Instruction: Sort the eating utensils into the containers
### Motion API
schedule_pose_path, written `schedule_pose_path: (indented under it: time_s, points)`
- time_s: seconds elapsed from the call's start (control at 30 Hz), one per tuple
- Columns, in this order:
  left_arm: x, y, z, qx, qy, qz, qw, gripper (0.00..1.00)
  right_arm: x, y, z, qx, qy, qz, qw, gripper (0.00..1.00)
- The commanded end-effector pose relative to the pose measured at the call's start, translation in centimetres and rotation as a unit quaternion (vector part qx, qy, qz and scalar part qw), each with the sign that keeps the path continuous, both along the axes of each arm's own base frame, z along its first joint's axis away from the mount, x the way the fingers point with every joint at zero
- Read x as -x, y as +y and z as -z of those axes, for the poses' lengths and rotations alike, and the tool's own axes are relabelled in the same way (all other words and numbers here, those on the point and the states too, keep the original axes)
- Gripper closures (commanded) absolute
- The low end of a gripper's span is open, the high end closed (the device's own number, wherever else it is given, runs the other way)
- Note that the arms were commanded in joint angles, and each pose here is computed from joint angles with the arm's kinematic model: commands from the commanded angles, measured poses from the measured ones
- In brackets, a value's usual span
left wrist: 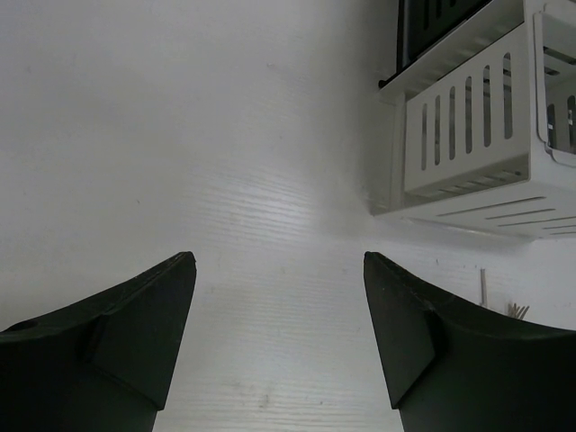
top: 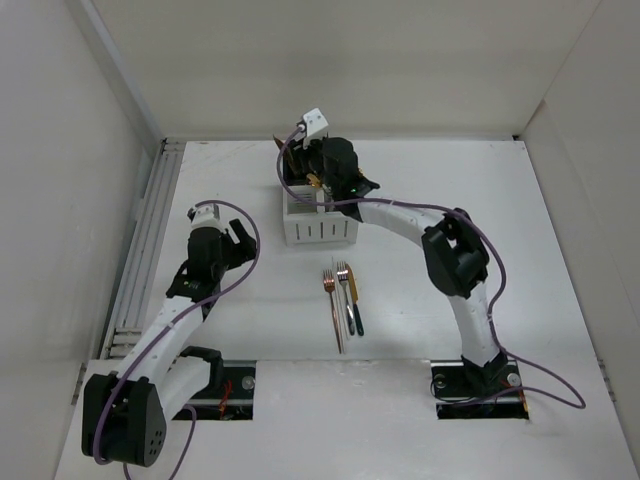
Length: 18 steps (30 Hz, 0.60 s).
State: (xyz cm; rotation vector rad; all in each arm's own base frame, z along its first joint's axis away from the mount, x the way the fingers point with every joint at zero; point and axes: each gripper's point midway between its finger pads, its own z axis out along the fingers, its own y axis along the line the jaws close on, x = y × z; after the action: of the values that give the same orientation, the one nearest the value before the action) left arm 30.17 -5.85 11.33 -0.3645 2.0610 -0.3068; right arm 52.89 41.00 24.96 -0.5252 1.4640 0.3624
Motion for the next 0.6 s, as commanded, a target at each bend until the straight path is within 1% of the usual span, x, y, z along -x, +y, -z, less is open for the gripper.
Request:
schedule_pose_path:
  time_s: [0.0, 0.07, 0.1, 0.2, 0.23, 0.3, 0.33, 0.37, 0.4, 0.43, 0.47, 0.5, 0.53, 0.57]
  points:
    - [-0.3, -0.5, -1.0, 0.017, -0.022, 0.009, 1.000, 0.27, 3.5, -2.7, -13.9, -0.085, -0.095, 0.000, 0.992, 0.39]
    - [-0.4, -0.8, -1.4, 0.020, -0.026, 0.014, 0.999, 0.27, 5.6, -3.2, -14.9, -0.080, -0.085, -0.001, 0.993, 0.34]
    - [-0.3, -1.0, -1.7, 0.023, -0.030, 0.020, 0.999, 0.27, 7.6, -4.3, -17.7, -0.090, -0.094, -0.001, 0.992, 0.33]
    - [-0.2, -1.4, -2.0, 0.034, -0.033, 0.029, 0.998, 0.29, 11.4, -4.6, -14.7, -0.031, -0.026, -0.015, 0.999, 0.32]
    - [-0.2, -1.5, -2.0, 0.034, -0.033, 0.029, 0.998, 0.29, 13.4, -5.5, -15.5, -0.031, -0.016, -0.023, 0.999, 0.31]
    - [0.0, -1.6, -1.8, 0.040, -0.027, 0.031, 0.998, 0.30, 16.6, -6.1, -9.1, 0.028, 0.074, -0.018, 0.997, 0.30]
    - [0.0, -1.8, -2.1, 0.042, -0.031, 0.035, 0.998, 0.31, 18.3, -7.0, -8.6, 0.005, 0.111, -0.010, 0.994, 0.33]
    - [0.2, -1.7, -1.9, 0.042, -0.026, 0.035, 0.998, 0.31, 19.5, -7.6, -6.5, 0.009, 0.149, 0.000, 0.989, 0.36]
    - [0.2, -1.9, -1.9, 0.044, -0.026, 0.040, 0.998, 0.33, 21.6, -8.9, -1.8, 0.050, 0.212, 0.016, 0.976, 0.37]
    - [0.4, -2.1, -1.7, 0.050, -0.020, 0.041, 0.998, 0.34, 22.8, -9.7, 0.1, 0.054, 0.246, 0.029, 0.967, 0.39]
    - [0.2, -2.1, -1.9, 0.050, -0.021, 0.041, 0.998, 0.34, 24.3, -10.3, 1.0, 0.024, 0.284, 0.045, 0.957, 0.41]
    - [0.4, -2.4, -1.8, 0.056, -0.015, 0.044, 0.997, 0.35, 26.1, -10.8, 2.9, 0.039, 0.310, 0.052, 0.949, 0.43]
    - [0.4, -2.4, -1.4, 0.056, -0.009, 0.044, 0.997, 0.35, 27.7, -11.8, 6.0, 0.059, 0.336, 0.063, 0.938, 0.43]
    - [0.4, -2.4, -1.5, 0.060, -0.008, 0.042, 0.997, 0.37, 28.9, -12.0, 6.9, 0.041, 0.357, 0.074, 0.930, 0.43]
